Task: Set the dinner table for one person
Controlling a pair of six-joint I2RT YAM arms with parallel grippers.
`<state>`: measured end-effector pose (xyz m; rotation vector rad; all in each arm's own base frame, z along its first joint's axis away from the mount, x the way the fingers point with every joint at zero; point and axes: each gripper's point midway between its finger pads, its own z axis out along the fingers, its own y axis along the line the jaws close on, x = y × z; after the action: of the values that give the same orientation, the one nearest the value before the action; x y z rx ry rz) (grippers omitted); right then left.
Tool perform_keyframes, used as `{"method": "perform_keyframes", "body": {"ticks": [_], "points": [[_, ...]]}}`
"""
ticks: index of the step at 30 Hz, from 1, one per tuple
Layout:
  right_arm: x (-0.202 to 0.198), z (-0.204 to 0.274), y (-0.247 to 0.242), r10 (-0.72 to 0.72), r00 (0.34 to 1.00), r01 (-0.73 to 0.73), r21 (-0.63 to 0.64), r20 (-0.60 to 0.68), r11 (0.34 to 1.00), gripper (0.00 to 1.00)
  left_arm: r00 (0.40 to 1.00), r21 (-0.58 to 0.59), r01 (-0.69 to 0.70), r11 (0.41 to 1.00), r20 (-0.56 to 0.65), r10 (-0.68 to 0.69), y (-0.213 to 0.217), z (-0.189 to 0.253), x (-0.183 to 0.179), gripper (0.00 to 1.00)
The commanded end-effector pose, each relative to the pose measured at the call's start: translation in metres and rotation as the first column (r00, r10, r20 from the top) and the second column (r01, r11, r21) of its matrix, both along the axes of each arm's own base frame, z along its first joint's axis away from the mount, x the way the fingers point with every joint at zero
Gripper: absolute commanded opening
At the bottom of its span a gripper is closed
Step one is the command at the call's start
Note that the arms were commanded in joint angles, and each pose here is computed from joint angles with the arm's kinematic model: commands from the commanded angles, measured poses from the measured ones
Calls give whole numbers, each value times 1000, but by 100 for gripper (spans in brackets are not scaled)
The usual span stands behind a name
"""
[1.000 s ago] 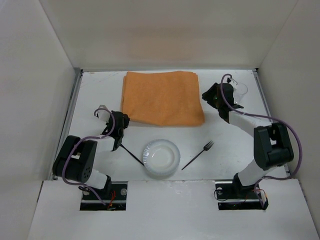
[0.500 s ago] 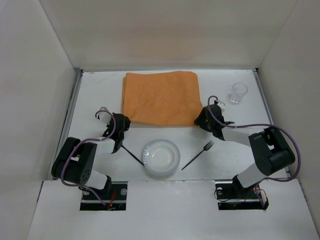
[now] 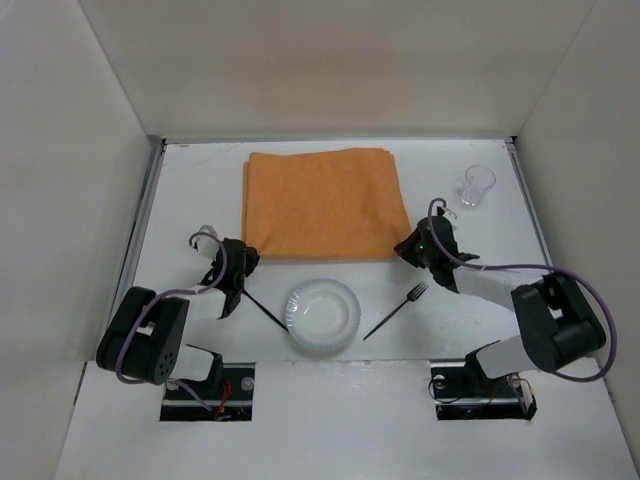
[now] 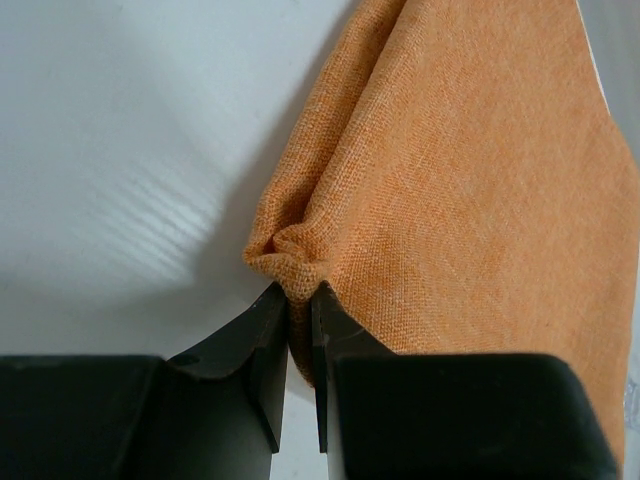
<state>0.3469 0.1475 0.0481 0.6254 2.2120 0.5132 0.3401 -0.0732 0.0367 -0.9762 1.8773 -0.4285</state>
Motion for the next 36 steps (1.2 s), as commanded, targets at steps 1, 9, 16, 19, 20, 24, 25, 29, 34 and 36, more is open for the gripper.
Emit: {"method": "perform_keyframes", "body": {"ticks": [1, 9, 16, 19, 20, 24, 25, 29, 34, 36], "points": [[-12, 9, -8, -21, 999, 21, 8, 35, 1000, 9, 1000, 36, -4, 999, -24, 5, 13, -6, -21, 2], [-53, -1, -12, -12, 1000, 11, 27, 11, 1000, 9, 997, 46, 27, 999, -68, -24, 14, -11, -53, 2], [-62, 4, -21, -23, 999, 22, 20, 23, 1000, 9, 994, 60, 67, 996, -91, -62, 6, -13, -66, 2], [-61, 4, -20, -12, 1000, 12, 9, 24, 1000, 10, 993, 56, 77, 995, -95, -71, 3, -15, -70, 3], [-61, 4, -20, -13, 1000, 13, 9, 21, 1000, 10, 993, 57, 81, 995, -96, -76, 2, -16, -71, 3], [-60, 3, -19, -10, 1000, 10, 6, 17, 1000, 17, 991, 71, 89, 993, -107, -81, 0, -15, -77, 7], [-59, 3, -19, -9, 1000, 9, 5, 19, 1000, 20, 993, 83, 78, 993, -97, -70, 2, -12, -77, 10], [-59, 13, -22, -22, 999, 21, 9, 45, 1000, 37, 997, 132, 47, 990, -73, -38, 12, 2, -79, 28], [-54, 38, -28, -31, 994, 32, -8, 102, 999, 49, 999, 196, 36, 980, -10, -35, 18, 32, -74, 51], [-50, 51, -30, -36, 991, 39, -20, 131, 999, 52, 998, 203, 44, 978, 23, -50, 16, 47, -70, 57]]}}
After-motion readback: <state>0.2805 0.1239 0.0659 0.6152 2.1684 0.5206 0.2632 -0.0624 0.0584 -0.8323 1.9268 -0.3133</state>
